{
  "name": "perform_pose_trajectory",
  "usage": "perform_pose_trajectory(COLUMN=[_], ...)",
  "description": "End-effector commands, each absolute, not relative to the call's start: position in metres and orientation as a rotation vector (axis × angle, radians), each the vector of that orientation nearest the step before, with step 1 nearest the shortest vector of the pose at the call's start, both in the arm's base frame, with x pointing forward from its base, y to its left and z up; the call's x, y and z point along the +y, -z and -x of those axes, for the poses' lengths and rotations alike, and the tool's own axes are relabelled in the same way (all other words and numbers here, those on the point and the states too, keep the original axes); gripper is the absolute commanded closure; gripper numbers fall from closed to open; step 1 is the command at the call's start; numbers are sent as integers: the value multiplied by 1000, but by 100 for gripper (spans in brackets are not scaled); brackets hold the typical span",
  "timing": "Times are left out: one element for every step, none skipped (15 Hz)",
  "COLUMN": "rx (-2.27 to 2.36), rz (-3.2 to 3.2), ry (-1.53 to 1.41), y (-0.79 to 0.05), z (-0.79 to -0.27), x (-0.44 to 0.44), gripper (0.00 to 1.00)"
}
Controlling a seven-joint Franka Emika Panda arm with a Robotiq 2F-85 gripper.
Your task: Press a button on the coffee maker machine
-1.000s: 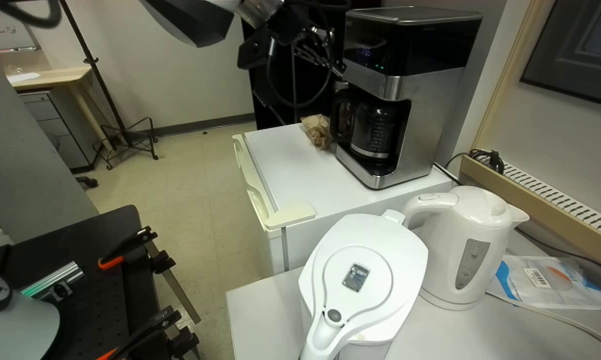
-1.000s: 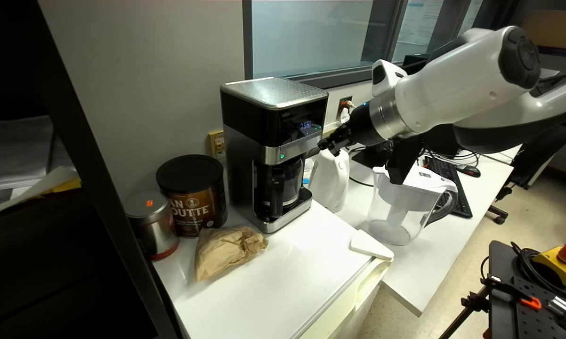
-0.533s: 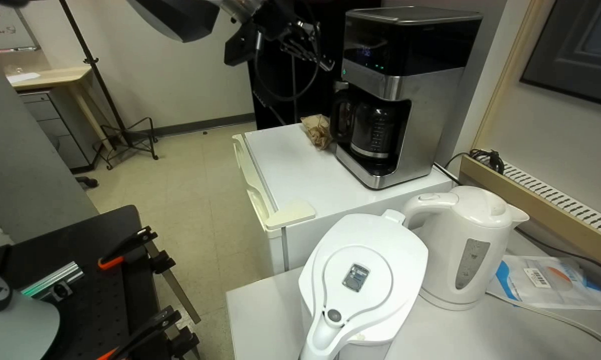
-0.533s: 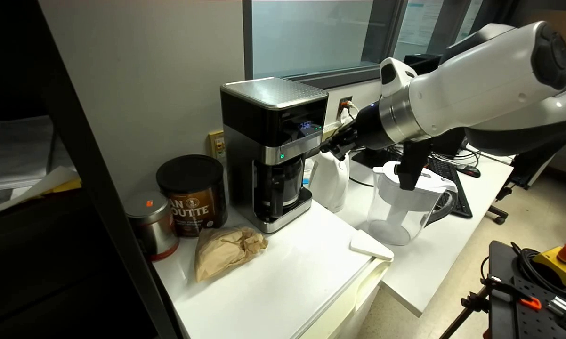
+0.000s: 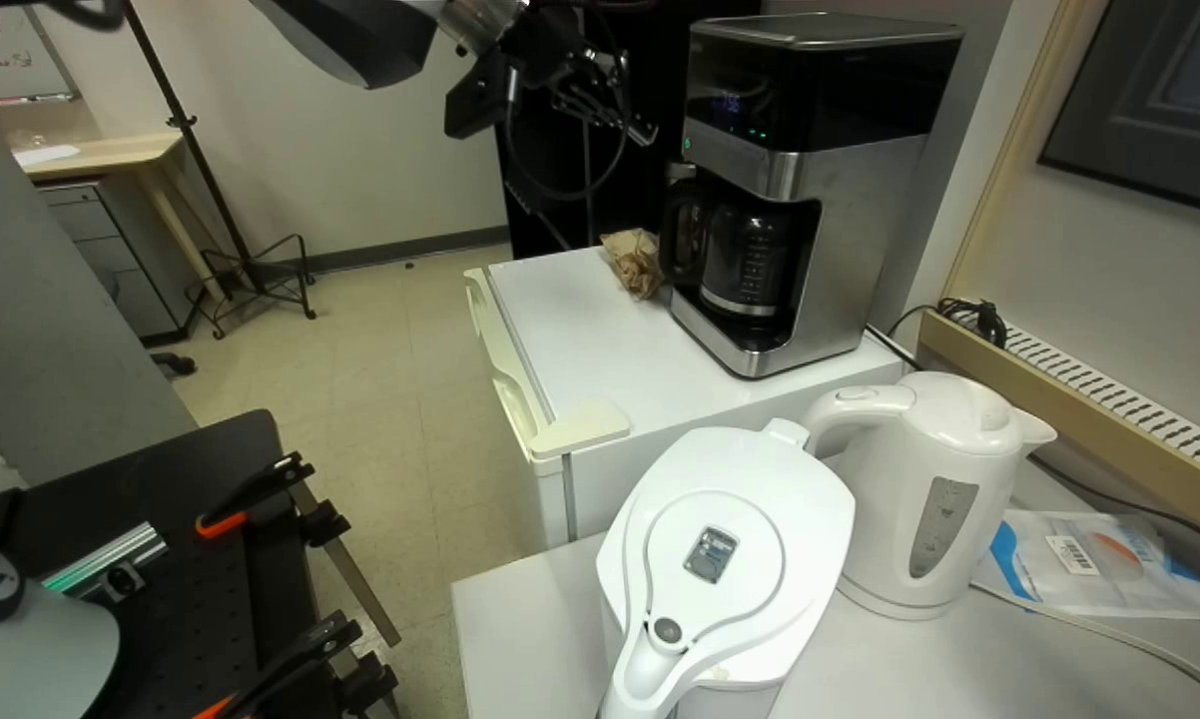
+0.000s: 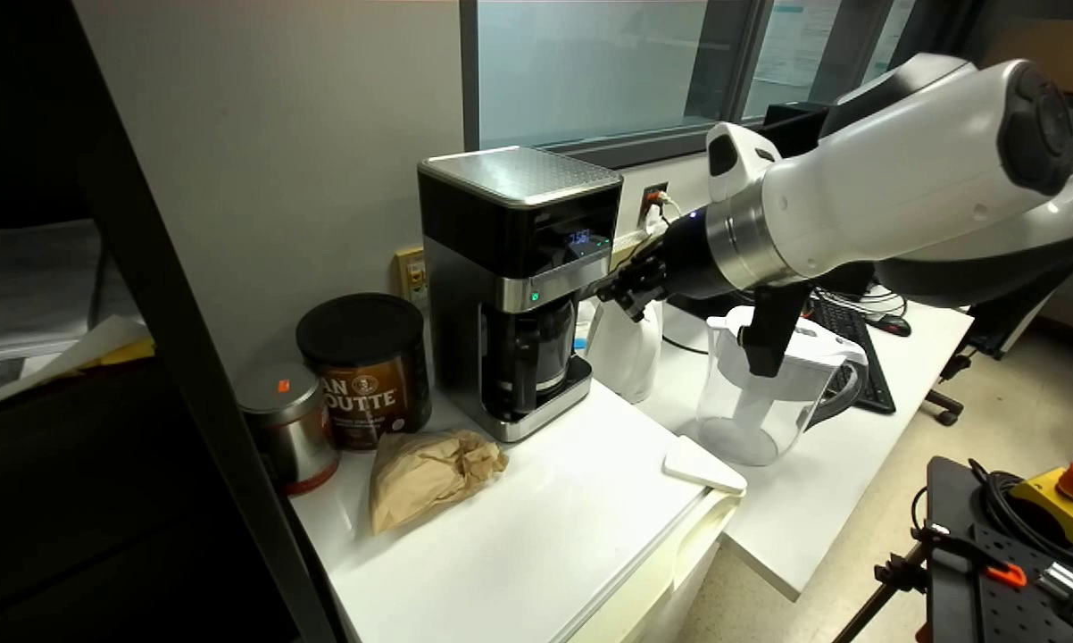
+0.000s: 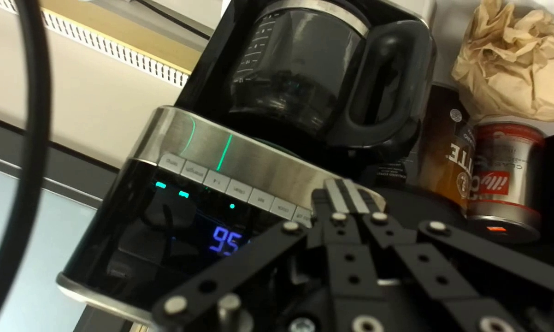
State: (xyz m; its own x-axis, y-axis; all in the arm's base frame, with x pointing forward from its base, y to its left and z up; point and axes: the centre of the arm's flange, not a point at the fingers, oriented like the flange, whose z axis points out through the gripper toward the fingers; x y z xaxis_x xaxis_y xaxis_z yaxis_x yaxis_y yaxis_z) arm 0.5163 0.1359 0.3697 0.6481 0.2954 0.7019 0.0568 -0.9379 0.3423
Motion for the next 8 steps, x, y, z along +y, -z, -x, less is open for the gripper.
perform_pose_trajectory(rx=[256,252,246,242,237,238,241,244], rz=[-2548,-2539,-2532,-2526,-2524,-2521,-2520,-2519], ry=[-1189,-1188,-1185,-1184,-1182,-1180,-1179,-1178], y=[-356,-354,-352,-349,-347,-345,-343,-341], z=[-537,-541,-545,-548,-551,-553,-555,-556], x=[141,140,140,140,140,141,142,143], gripper=[100,100,100,100,100,100,100,100])
